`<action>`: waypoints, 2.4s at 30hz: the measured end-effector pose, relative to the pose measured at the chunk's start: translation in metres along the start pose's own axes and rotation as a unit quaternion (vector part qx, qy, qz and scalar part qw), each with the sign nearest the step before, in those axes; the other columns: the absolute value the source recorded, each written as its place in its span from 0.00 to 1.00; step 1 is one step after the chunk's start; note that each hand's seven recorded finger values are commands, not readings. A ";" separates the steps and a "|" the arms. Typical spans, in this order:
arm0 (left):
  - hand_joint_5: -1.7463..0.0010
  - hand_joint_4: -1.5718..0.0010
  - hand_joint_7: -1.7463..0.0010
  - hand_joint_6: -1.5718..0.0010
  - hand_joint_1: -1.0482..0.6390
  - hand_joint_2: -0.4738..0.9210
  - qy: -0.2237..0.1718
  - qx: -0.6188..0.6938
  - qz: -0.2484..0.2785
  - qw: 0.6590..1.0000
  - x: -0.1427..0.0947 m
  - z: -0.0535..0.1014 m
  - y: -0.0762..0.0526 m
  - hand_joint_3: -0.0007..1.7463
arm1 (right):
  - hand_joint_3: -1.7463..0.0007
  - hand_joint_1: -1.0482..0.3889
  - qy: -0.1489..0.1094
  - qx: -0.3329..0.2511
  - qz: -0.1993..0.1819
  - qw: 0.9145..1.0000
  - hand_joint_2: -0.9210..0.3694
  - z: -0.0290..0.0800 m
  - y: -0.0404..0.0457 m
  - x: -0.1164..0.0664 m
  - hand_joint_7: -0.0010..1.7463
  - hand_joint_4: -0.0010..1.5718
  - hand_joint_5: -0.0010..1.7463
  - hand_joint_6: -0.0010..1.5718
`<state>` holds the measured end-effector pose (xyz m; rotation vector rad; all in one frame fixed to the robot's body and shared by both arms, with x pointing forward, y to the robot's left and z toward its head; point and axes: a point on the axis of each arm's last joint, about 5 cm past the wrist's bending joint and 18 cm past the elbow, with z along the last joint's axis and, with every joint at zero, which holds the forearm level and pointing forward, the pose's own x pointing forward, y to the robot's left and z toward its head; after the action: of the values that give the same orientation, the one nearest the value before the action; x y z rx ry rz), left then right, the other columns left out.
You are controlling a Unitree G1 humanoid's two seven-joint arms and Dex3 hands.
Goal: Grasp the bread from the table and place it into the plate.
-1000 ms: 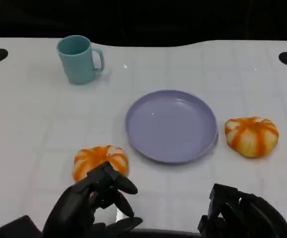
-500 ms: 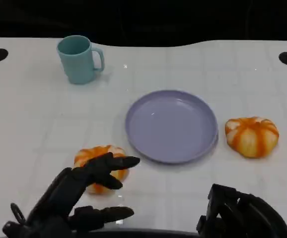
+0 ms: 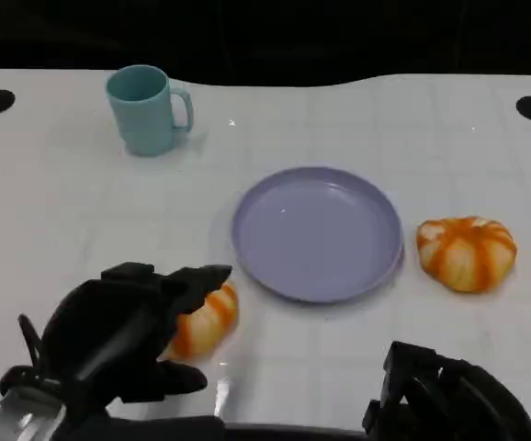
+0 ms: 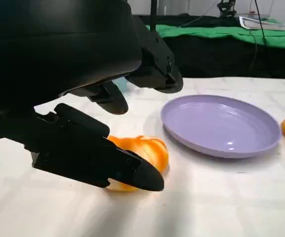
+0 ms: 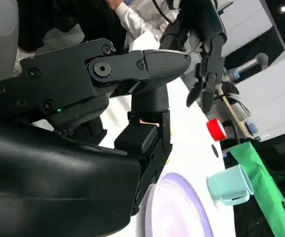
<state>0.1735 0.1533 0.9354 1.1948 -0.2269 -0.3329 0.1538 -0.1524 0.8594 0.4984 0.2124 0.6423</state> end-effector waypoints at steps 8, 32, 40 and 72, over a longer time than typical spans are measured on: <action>0.83 0.86 0.99 0.85 0.21 0.96 0.030 0.096 -0.019 0.995 0.016 0.006 -0.003 0.00 | 0.86 0.24 0.000 0.000 0.000 1.000 0.00 0.000 0.0000 0.000 0.80 0.55 0.92 0.49; 0.87 0.68 0.97 0.76 0.33 0.99 0.110 0.054 -0.139 0.983 0.083 -0.012 -0.053 0.01 | 0.85 0.24 0.001 0.000 -0.002 1.000 0.00 0.001 -0.0006 -0.001 0.80 0.55 0.91 0.49; 0.02 0.50 0.59 0.41 0.43 1.00 0.078 0.050 -0.055 0.994 0.080 -0.022 -0.070 0.16 | 0.85 0.23 0.001 0.000 -0.002 1.000 0.00 0.001 0.0000 -0.002 0.80 0.55 0.91 0.49; 0.00 0.46 0.00 0.59 0.52 0.65 -0.022 0.039 0.150 0.988 0.065 -0.016 -0.039 0.60 | 0.86 0.24 0.000 0.002 -0.002 1.000 0.00 0.000 0.0004 -0.001 0.80 0.55 0.91 0.49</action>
<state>0.2339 0.1302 0.8931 1.2104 -0.4560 -0.0877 0.1528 -0.1529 0.8599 0.5015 0.2150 0.6381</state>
